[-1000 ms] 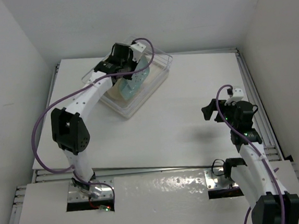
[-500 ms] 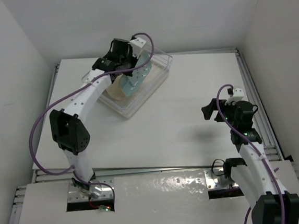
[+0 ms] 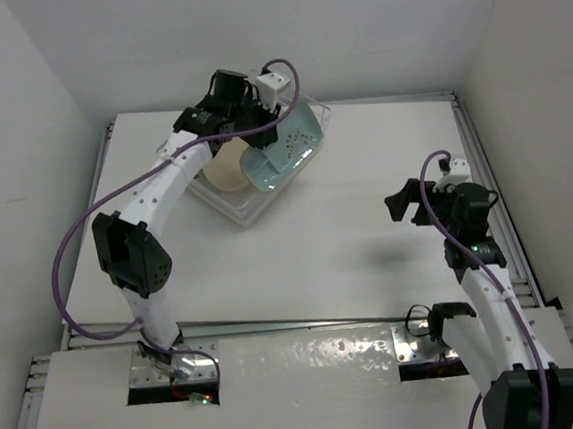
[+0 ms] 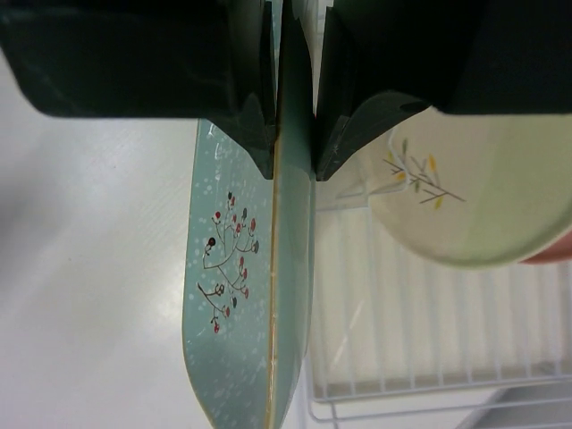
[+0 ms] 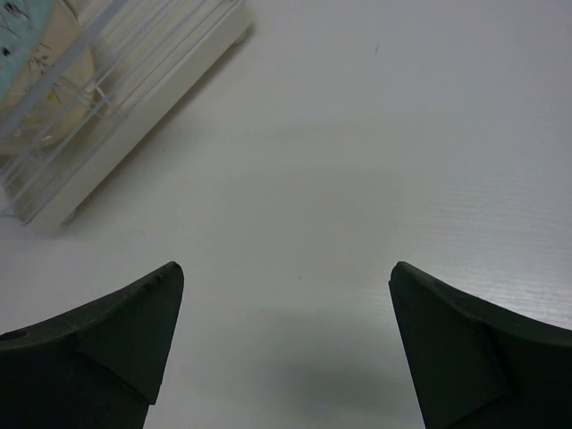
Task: Unload the plates from the dish rack
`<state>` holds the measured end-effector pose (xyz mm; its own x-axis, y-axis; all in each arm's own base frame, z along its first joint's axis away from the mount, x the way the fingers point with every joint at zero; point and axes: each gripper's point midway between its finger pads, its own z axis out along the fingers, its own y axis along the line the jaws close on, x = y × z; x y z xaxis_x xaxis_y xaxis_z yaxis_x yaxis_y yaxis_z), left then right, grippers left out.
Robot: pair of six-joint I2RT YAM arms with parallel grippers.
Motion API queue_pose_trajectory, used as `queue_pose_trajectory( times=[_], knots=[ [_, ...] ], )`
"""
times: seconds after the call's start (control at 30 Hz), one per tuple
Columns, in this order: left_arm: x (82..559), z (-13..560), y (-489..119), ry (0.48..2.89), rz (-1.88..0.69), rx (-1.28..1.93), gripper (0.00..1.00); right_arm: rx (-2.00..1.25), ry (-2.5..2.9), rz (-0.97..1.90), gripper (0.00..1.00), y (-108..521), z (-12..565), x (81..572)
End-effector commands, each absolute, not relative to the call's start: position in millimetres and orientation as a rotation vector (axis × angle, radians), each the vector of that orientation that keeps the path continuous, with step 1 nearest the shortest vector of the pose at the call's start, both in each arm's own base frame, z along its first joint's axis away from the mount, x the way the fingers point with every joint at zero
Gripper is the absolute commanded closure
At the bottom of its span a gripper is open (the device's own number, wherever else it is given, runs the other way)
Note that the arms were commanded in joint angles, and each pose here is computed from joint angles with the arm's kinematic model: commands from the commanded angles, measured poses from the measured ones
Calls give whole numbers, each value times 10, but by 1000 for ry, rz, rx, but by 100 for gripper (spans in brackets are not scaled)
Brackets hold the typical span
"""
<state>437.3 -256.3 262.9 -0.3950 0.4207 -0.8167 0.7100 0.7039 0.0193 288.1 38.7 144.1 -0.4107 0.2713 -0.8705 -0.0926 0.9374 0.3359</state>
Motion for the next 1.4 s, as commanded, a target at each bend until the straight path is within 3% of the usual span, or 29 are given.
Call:
queue_pose_trajectory(
  times=[0.0, 0.4, 0.63, 0.77, 1.17, 1.33, 1.37],
  knots=[
    [4189, 3013, -2823, 1879, -539, 937, 100, 99, 1936, 428, 4, 437, 1739, 2942],
    [3803, 2596, -3222, 1811, -709, 1220, 100, -13, 2027, 536, 1, 624, 1820, 2993],
    [3626, 2565, -3216, 1748, -742, 1351, 100, -197, 1955, 757, 11, 954, 2173, 3218],
    [3520, 2552, -3221, 1734, -787, 1385, 100, -326, 1906, 869, 12, 1159, 2352, 3284],
    [3443, 2582, -3233, 1716, -824, 1404, 100, -551, 1949, 916, 12, 1720, 2118, 3502],
    [3396, 2571, -3234, 1709, -843, 1422, 100, -527, 1954, 952, 19, 1807, 2050, 3697],
    [3395, 2563, -3241, 1708, -849, 1424, 100, -537, 1960, 967, 26, 1844, 2029, 3714]
  ],
)
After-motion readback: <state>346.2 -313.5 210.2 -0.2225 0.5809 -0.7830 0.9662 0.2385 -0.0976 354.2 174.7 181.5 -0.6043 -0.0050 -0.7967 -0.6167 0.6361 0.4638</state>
